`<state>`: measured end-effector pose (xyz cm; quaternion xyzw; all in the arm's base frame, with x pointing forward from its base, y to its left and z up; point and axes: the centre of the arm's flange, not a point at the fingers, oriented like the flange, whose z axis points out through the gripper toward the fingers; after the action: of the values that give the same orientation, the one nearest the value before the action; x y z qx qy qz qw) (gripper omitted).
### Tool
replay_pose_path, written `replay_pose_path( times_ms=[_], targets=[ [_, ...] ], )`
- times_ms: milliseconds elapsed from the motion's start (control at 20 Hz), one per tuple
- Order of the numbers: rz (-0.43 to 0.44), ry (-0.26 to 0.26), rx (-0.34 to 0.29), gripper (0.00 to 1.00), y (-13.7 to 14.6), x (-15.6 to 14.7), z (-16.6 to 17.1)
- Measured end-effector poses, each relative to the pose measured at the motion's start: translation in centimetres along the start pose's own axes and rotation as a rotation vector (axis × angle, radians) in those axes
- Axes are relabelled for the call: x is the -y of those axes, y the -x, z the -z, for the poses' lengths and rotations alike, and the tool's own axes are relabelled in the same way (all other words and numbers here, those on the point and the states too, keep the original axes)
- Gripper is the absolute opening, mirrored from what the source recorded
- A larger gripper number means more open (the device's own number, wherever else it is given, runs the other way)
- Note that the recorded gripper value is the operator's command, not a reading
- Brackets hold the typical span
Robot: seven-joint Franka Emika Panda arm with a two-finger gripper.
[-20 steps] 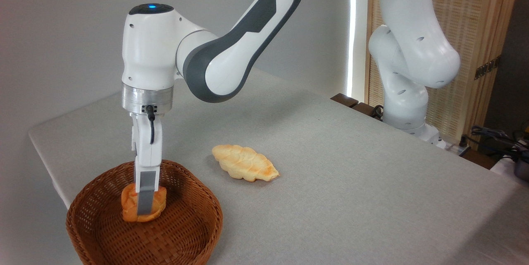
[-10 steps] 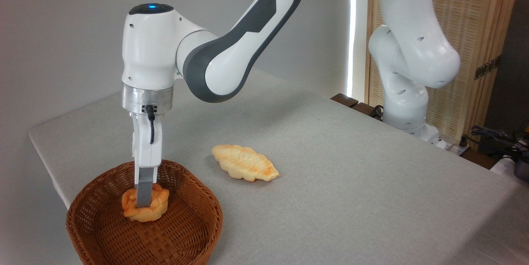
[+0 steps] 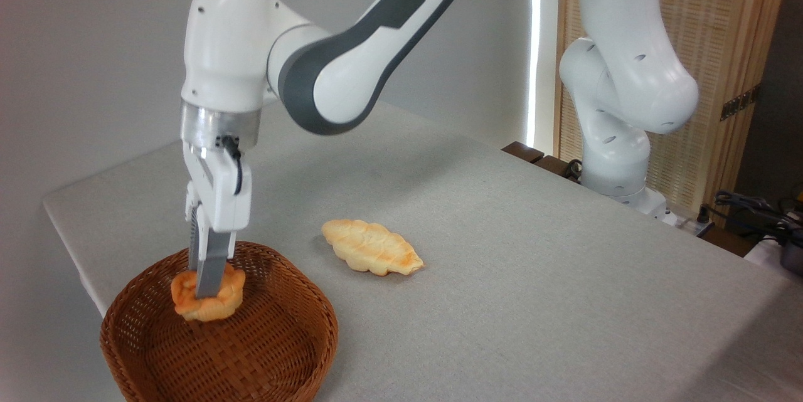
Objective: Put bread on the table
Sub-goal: 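Lower the gripper onto the orange roll and close on it, then lift the orange roll out of the basket and carry it beside the pastry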
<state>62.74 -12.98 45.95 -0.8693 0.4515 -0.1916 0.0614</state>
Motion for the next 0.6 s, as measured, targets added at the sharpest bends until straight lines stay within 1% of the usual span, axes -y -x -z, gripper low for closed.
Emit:
replay_pose_path(
  times_ms=[150, 250, 300, 400, 450, 550, 600],
  targets=[
    [0.067, 0.008, 0.012, 0.39, 0.4, 0.4, 2.4],
    [0.097, 0.031, 0.026, 0.43, 1.0, 0.5, 3.9],
    [0.108, 0.054, 0.038, 0.44, 1.4, 0.4, 4.6],
    [0.121, 0.118, 0.085, 0.46, 2.1, -0.3, 5.8],
    [0.122, 0.146, 0.110, 0.49, 2.4, -0.6, 6.4],
    [0.124, 0.182, 0.139, 0.56, 3.0, -1.2, 7.1],
    [0.129, 0.202, 0.147, 0.57, 3.2, -1.6, 7.2]
  ],
)
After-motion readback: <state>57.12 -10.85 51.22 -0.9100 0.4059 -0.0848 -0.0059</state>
